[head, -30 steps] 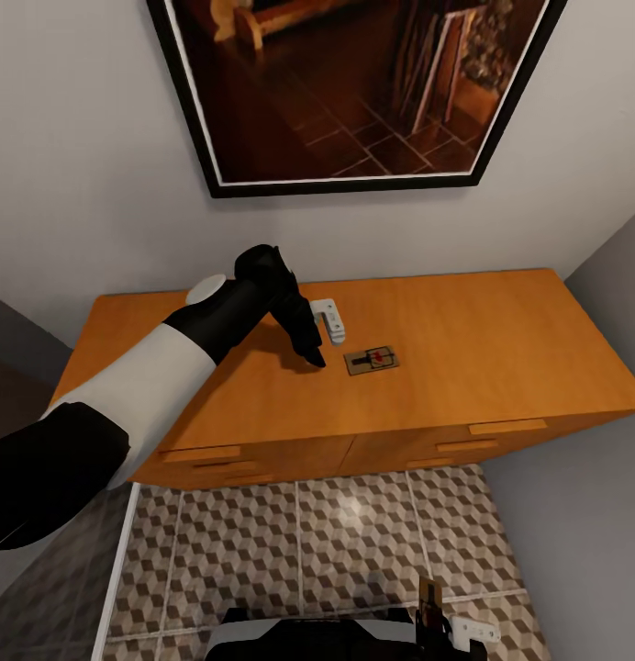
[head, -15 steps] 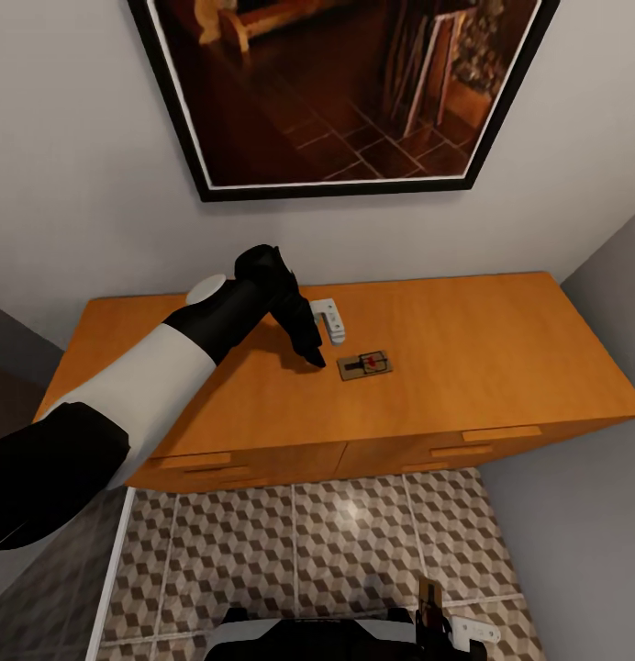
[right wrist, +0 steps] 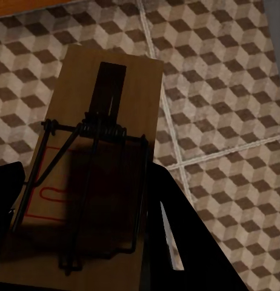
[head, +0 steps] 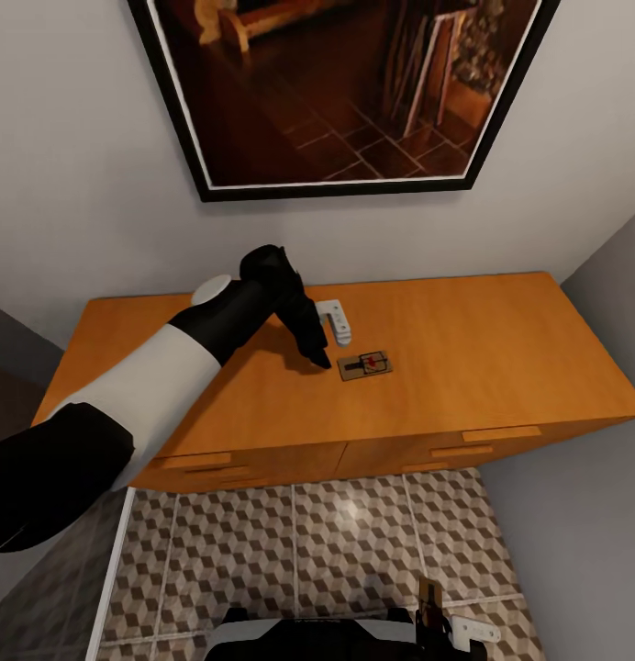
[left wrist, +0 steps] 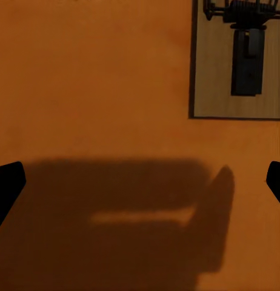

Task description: Take the four mousetraps from the cabinet in the bathroom and place them on the bathroom floor. Make sure all four end up on the same floor surface, and ensure that at least two of them are either under or directly next to the same bathroom sink.

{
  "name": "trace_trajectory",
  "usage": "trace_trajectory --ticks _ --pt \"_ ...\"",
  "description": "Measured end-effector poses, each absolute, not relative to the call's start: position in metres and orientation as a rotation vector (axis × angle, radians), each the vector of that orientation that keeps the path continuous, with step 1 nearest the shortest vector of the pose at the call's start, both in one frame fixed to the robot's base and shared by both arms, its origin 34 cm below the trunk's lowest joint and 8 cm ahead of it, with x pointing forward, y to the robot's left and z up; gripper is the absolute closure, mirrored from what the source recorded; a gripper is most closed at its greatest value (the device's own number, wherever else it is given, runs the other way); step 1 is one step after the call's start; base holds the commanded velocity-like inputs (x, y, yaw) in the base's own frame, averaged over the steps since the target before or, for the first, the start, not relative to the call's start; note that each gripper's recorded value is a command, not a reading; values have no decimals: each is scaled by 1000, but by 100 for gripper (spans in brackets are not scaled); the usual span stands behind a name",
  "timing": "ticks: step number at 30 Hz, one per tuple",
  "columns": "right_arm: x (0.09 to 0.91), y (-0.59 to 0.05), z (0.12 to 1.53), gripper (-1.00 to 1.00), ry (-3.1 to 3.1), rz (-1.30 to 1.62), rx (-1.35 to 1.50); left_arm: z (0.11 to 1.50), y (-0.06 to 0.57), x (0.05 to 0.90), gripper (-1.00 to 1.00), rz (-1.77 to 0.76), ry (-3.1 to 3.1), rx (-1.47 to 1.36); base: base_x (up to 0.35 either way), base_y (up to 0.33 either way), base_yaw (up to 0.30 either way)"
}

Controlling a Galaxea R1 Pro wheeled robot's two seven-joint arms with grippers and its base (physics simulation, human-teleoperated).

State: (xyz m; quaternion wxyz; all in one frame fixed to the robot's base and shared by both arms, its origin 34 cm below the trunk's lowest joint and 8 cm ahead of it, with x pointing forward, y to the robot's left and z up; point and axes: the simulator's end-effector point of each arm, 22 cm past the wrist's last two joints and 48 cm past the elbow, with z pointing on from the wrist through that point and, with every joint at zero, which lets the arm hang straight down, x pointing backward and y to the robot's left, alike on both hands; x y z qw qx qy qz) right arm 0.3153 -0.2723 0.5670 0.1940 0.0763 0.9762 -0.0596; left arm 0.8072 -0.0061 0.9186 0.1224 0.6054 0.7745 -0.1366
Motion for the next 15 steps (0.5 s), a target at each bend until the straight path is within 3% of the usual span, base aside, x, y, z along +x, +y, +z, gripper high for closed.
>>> trace_trajectory --ticks 15 --pt "315 -272 567 100 2738 -167 214 920 -11 805 -100 -410 2253 1771 0 0 0"
